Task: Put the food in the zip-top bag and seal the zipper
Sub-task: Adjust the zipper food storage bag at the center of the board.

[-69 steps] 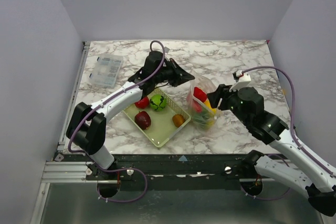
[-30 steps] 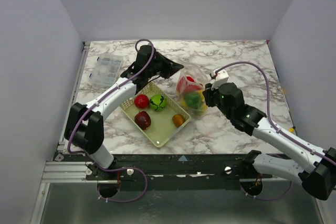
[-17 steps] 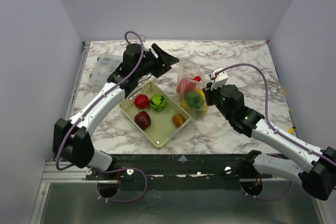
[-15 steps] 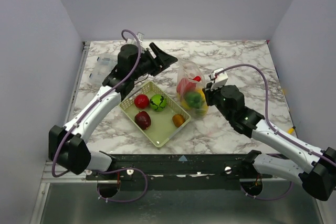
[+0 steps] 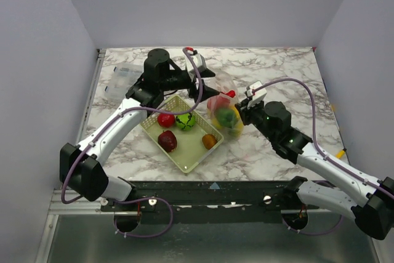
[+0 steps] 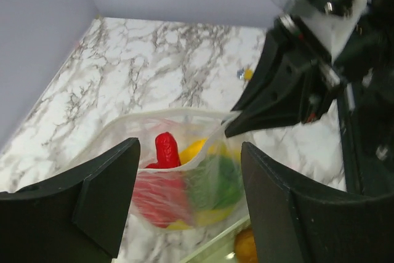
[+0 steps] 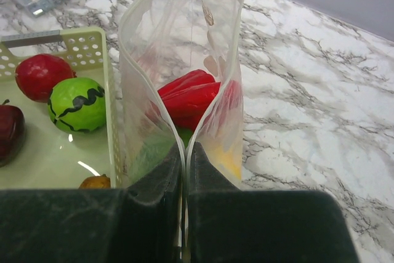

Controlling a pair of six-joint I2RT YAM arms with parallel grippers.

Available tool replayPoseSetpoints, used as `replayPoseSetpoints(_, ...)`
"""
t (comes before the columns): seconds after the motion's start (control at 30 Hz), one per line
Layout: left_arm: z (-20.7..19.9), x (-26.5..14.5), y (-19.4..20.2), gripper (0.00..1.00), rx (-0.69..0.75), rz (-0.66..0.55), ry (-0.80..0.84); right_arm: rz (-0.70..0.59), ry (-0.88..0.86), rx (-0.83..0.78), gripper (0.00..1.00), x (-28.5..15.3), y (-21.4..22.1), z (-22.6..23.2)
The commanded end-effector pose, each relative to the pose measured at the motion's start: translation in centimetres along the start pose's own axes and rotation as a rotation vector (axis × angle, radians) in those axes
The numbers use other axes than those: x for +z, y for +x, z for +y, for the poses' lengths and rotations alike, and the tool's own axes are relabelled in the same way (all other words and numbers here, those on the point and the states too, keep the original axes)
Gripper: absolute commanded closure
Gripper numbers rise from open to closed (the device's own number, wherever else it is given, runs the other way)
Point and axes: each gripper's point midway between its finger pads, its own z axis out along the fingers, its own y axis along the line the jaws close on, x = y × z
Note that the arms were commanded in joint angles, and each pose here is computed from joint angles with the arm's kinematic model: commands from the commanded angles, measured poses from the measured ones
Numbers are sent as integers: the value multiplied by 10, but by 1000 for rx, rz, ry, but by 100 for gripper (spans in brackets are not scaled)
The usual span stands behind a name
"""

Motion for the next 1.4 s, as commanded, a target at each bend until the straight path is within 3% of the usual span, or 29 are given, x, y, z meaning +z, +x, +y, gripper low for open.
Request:
replayPoseSetpoints(0.0, -18, 7, 18, 30, 455, 61, 220, -58, -66, -2, 99, -4, -12, 9)
replayPoseSetpoints(0.2, -26, 24, 37, 26, 609, 168, 328, -43, -91, -6, 100, -6, -8, 13)
replayPoseSetpoints(0.53, -49, 54, 82, 25, 569, 315, 522, -33, -87, -18, 100, -5, -8, 12)
replayPoseSetpoints(0.93, -24, 74, 99, 31, 633, 344, 415, -43, -120, 11, 99, -14, -8, 17)
replayPoseSetpoints(1.0, -21, 77, 96, 39, 642, 331, 388, -40, -120, 15, 100, -14, -7, 18)
replayPoseSetpoints(1.03, -20, 77, 96, 48, 578, 346, 359, -38, -118, 17, 99, -14, -6, 18)
replayPoseSetpoints(1.13, -5, 82, 91, 72, 650, 337, 290, -26, -96, 36, 91, -15, -2, 14)
replayPoseSetpoints(1.27, -4, 79, 88, 84, 668, 304, 248, -68, 36, 125, 74, -23, 2, -8)
replayPoseSetpoints(1.37, -8, 76, 84, 87, 661, 266, 228, -165, 85, 199, 52, -36, -5, -18)
